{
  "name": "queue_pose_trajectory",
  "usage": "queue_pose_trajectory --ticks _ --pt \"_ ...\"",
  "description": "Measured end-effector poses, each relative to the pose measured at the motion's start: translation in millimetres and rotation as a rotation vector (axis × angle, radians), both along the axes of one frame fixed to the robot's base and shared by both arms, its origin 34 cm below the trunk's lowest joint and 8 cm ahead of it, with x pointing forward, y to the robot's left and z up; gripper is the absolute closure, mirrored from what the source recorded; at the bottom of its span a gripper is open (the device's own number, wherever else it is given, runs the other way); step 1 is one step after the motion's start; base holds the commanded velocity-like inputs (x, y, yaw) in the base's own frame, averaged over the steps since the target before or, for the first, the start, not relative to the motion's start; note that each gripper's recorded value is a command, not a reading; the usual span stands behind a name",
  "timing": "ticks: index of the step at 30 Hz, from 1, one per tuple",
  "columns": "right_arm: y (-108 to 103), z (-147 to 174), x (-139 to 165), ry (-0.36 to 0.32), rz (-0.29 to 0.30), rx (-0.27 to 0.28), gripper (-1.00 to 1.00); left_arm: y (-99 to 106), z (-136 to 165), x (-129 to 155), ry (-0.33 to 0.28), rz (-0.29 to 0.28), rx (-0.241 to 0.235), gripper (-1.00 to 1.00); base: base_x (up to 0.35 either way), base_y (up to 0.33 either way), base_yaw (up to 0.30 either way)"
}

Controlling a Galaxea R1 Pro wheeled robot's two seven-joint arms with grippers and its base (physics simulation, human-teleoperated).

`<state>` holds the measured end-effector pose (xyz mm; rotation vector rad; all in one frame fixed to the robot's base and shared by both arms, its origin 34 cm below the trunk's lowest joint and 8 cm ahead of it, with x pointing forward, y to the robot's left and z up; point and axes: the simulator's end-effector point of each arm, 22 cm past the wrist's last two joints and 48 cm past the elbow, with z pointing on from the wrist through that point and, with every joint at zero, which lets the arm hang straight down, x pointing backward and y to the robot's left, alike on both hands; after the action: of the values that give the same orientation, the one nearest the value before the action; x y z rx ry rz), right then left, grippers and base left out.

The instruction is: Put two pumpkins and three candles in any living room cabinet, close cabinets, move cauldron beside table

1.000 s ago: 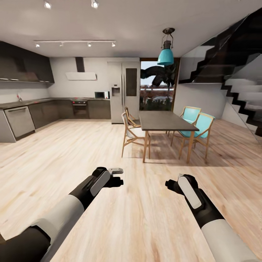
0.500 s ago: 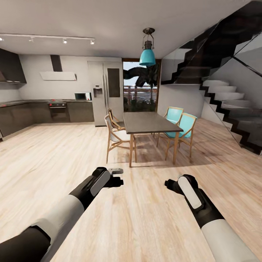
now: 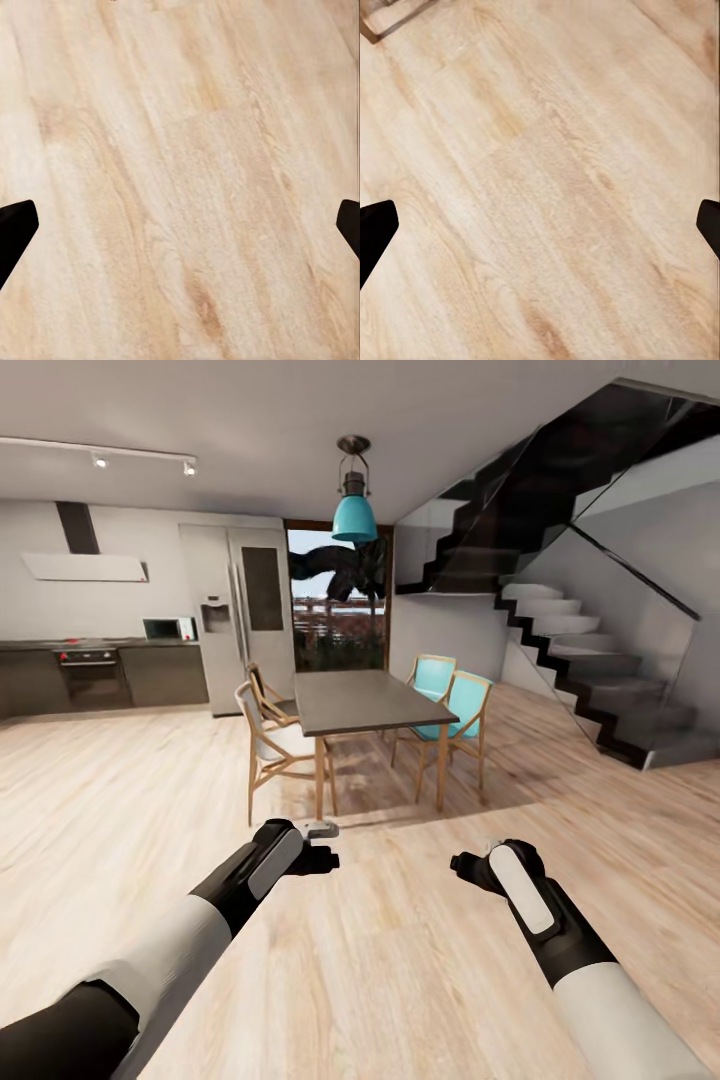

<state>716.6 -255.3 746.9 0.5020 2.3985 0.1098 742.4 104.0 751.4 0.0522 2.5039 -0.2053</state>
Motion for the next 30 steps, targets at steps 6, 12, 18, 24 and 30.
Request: queue_pose_trajectory --ticks 6,12,18,24,30 --pt "-0.1 1.1 -0.1 -0.002 0.0 0.0 -1.0 -0.4 1.6 -0.1 -0.002 -0.001 -0.001 -1.0 0.013 0.0 -0.281" --pt "-0.1 2.5 -0.1 -0.004 0.0 0.0 -1.0 -0.5 3.2 0.0 -0.006 0.0 -0.001 -1.0 0.002 0.0 -0.281" --pt "-0.1 3.8 -0.2 -0.006 0.0 0.0 -1.0 -0.5 4.6 -0.1 -0.008 0.0 -0.001 -1.0 0.0 0.0 -0.281" --pt "-0.1 5.3 -0.3 -0.009 0.0 -0.001 -1.0 -0.4 6.2 -0.1 -0.011 0.0 -0.001 -1.0 0.0 0.0 -0.281" --pt "-0.1 6.7 -0.3 -0.011 0.0 -0.001 -1.0 -0.5 7.7 -0.2 -0.013 0.0 -0.001 -1.0 0.0 0.0 -0.281"
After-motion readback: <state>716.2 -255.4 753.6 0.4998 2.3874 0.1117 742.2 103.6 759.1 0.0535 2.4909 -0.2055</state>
